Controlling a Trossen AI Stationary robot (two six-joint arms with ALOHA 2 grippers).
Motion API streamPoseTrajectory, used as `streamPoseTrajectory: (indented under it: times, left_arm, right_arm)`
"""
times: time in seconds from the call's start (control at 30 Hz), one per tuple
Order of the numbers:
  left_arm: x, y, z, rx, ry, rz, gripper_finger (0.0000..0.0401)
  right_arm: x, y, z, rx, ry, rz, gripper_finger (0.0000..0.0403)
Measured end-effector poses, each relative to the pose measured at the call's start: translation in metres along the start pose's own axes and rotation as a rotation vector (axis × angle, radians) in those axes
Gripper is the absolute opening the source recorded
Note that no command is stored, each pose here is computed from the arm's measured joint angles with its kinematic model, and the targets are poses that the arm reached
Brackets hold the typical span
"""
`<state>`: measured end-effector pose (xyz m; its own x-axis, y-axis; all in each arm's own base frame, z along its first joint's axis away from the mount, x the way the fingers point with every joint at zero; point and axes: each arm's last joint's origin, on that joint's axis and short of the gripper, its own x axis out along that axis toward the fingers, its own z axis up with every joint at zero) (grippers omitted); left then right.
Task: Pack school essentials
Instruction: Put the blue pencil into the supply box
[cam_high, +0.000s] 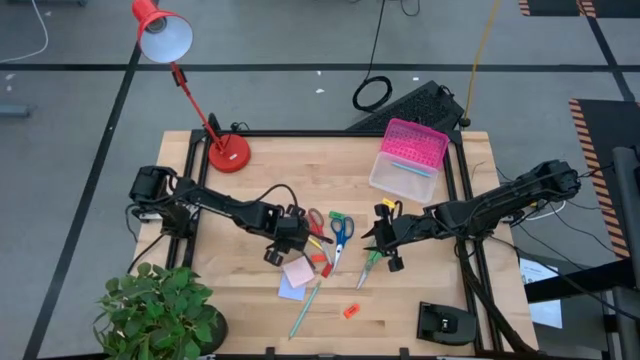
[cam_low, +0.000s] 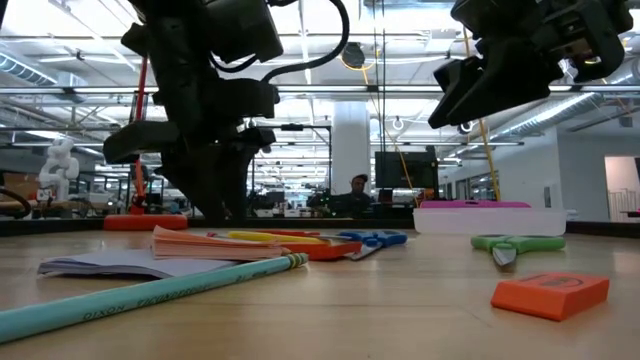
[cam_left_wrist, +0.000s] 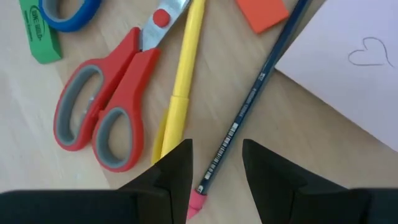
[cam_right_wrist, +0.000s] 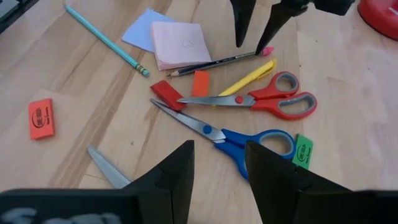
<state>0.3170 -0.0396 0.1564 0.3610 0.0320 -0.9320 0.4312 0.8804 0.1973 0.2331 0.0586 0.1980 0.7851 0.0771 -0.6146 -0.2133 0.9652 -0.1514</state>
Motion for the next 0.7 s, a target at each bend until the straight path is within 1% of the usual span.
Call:
streamPoseTrajectory:
  times: [0.1,0.2,0.33,0.5,0.6,0.7]
  left_arm:
    - [0.004,0.002,-0.002,-0.001,0.014,-0.003,0.0145]
    - [0.01,0.001,-0.007,0.002,0.065,-0.022,0.0145]
    - [0.019,0.001,-0.006,0.006,0.073,-0.025,0.0145]
    - [0.022,-0.001,-0.005,0.011,0.079,-0.03,0.0144]
    - [0.023,-0.001,-0.006,0.011,0.079,-0.038,0.0129]
    - [0.023,-0.002,-0.006,0.011,0.082,-0.043,0.0099]
  right_arm:
    - [0.0,0.0,0.0,-0.008,0.0,0.0,0.0137]
    - [0.0,0.0,0.0,-0.009,0.0,0.0,0.0137]
    - [0.0,0.0,0.0,0.0,-0.003,-0.001,0.0137]
    - [0.0,0.0,0.001,0.006,-0.018,-0.002,0.0137]
    - [0.0,0.0,0.002,0.01,-0.018,-0.002,0.0137]
    - [0.0,0.0,0.002,0.001,-0.02,-0.002,0.0137]
